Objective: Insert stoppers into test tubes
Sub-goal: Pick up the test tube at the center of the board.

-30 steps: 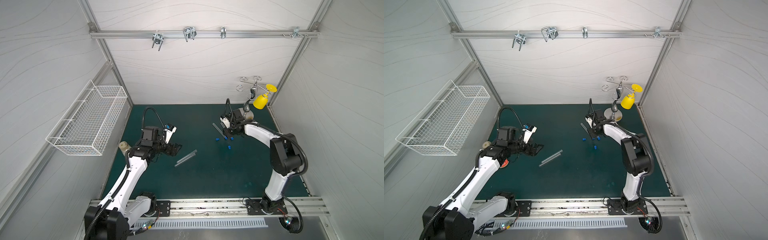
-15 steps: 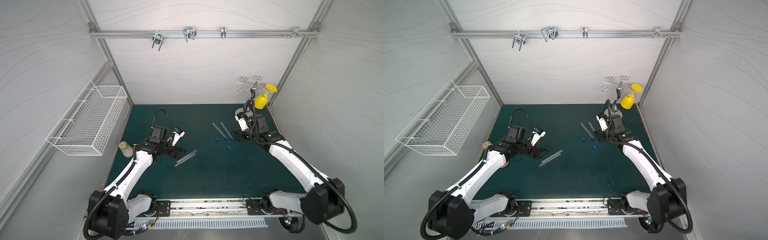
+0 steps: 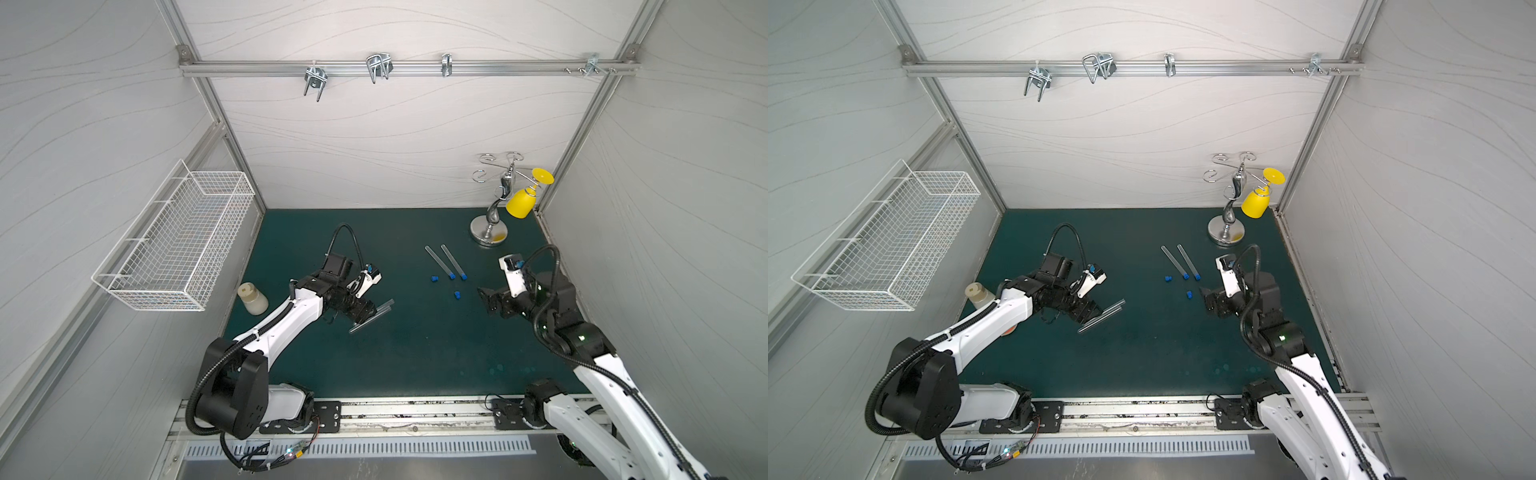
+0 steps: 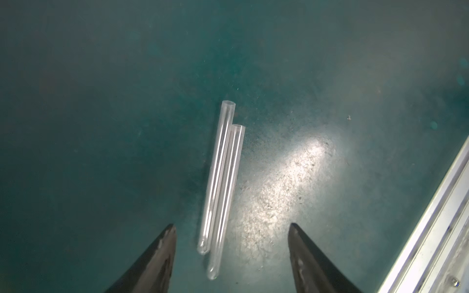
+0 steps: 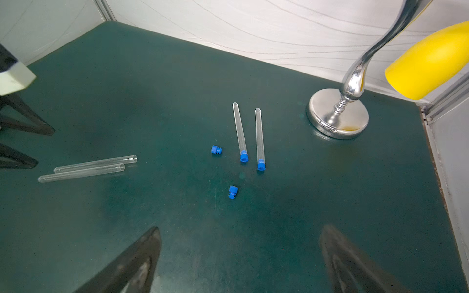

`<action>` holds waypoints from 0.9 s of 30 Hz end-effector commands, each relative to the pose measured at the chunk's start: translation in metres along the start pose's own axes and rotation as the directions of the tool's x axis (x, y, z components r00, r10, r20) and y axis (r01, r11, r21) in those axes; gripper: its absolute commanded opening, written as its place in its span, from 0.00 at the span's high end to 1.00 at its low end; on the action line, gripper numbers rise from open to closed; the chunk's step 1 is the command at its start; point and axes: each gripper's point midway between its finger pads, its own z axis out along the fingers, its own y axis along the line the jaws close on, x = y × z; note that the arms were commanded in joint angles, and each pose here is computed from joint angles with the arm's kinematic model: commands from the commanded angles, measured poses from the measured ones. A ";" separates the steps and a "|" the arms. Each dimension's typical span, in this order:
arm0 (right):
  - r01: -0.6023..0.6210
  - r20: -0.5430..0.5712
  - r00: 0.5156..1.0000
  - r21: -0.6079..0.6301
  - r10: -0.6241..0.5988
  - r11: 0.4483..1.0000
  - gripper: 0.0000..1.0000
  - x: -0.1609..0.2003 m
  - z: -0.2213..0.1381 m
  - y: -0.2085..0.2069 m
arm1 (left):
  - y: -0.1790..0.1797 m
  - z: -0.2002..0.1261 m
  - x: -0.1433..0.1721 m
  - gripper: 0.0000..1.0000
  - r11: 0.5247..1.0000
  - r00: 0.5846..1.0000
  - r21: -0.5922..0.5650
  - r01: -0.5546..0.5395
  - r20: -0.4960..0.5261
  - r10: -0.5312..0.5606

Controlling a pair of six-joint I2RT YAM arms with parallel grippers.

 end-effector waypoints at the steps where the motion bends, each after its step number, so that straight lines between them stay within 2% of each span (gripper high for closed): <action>1: 0.054 0.097 0.994 0.032 -0.057 0.998 0.01 -0.012 -0.008 0.000 | 0.013 0.000 -0.018 0.37 0.998 1.000 -0.061 -0.030 0.005 0.031; 8: 0.078 0.131 0.987 0.078 -0.088 0.994 0.01 -0.012 -0.013 -0.002 | 0.020 0.022 -0.005 0.44 0.996 0.994 -0.080 -0.050 -0.102 0.042; 14: 0.080 0.159 0.983 0.070 -0.091 0.994 0.01 -0.016 -0.016 0.000 | 0.032 0.034 0.002 0.49 0.990 0.985 -0.131 -0.061 -0.167 0.038; 27: 0.111 0.172 0.977 0.085 -0.124 0.990 0.01 -0.017 -0.019 0.000 | 0.036 0.050 0.009 0.55 0.987 0.972 -0.139 -0.078 -0.230 0.044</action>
